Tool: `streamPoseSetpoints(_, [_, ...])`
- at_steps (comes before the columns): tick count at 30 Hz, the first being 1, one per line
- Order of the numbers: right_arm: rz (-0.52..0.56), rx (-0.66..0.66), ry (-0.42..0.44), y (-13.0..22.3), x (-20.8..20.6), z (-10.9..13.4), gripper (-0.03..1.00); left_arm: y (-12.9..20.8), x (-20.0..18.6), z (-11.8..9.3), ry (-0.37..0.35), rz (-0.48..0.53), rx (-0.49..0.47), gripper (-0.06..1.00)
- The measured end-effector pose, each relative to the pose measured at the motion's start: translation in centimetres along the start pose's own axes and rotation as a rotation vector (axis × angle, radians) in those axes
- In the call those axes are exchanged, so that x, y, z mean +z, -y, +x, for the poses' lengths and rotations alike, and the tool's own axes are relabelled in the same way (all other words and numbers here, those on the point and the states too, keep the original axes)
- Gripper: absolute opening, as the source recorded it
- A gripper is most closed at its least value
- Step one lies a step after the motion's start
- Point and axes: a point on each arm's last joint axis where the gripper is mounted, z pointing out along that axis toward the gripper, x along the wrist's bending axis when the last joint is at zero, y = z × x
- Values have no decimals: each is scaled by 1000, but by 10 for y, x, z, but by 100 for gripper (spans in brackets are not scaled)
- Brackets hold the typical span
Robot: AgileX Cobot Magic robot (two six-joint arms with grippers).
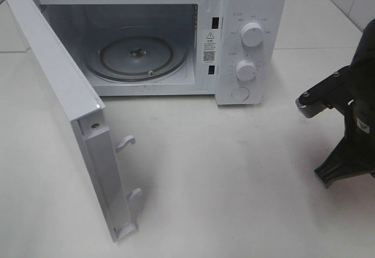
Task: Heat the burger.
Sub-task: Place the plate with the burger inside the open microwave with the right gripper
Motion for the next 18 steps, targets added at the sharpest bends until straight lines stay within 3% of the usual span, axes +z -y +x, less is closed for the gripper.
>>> streamPoseSetpoints(18, [-76,-234,38,12,-27,37,6,0,0,0,0,0,0,99])
